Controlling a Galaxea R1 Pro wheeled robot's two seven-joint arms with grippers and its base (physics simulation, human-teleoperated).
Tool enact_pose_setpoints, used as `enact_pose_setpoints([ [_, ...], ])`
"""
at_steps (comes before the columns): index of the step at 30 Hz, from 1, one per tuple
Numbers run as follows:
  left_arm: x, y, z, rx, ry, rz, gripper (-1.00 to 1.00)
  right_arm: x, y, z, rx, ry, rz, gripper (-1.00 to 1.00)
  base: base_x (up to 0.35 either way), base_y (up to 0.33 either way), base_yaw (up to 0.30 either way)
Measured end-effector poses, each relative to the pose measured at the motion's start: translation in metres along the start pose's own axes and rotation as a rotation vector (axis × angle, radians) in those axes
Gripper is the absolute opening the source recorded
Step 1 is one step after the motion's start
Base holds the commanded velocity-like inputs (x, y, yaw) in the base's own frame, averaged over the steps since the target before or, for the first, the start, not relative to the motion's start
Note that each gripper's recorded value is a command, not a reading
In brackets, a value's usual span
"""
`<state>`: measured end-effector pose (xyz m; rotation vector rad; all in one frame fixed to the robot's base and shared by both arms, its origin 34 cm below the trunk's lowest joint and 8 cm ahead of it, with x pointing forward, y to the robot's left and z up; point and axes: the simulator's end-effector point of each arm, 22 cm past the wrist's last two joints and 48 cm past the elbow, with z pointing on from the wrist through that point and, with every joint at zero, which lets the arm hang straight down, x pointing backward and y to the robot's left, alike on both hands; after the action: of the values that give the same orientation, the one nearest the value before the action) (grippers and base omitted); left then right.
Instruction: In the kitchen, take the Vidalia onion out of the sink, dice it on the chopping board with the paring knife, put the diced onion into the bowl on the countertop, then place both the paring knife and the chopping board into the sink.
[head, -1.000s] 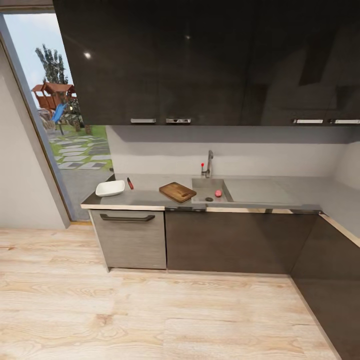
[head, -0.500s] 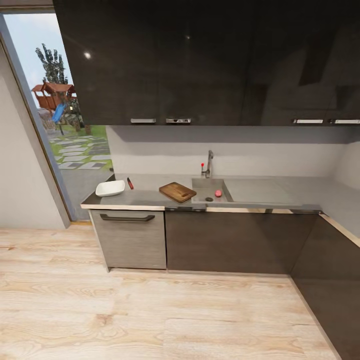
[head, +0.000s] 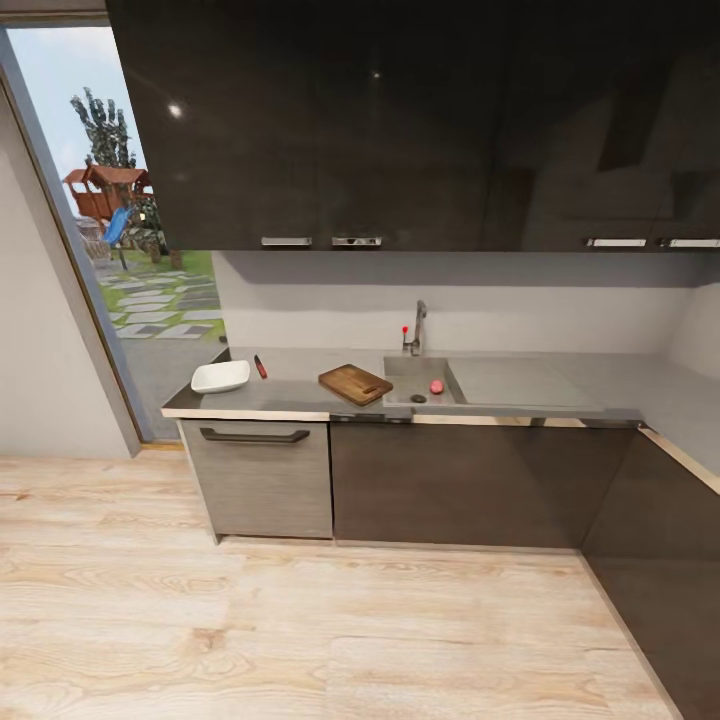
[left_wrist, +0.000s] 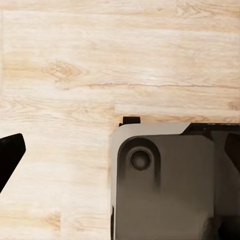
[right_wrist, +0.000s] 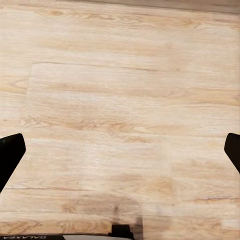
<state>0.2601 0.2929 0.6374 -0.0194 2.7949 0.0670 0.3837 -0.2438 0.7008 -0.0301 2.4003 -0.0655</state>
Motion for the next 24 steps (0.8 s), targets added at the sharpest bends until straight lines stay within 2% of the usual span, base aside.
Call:
enact_pose_setpoints([
  [9, 0.000, 0.000, 0.000, 0.000, 0.000, 0.000, 1.00, -0.003, 0.000, 0.000, 0.001, -0.008, 0.002, 1.00, 0.000, 0.000, 0.000],
  [16, 0.000, -0.001, 0.000, 0.001, 0.001, -0.001, 1.00, -0.014, 0.000, 0.000, 0.000, -0.056, 0.007, 1.00, 0.000, 0.000, 0.000],
  [24, 0.001, -0.001, 0.000, 0.001, 0.001, -0.001, 1.00, -0.013, 0.002, -0.001, -0.005, -0.062, 0.005, 1.00, 0.000, 0.000, 0.000],
])
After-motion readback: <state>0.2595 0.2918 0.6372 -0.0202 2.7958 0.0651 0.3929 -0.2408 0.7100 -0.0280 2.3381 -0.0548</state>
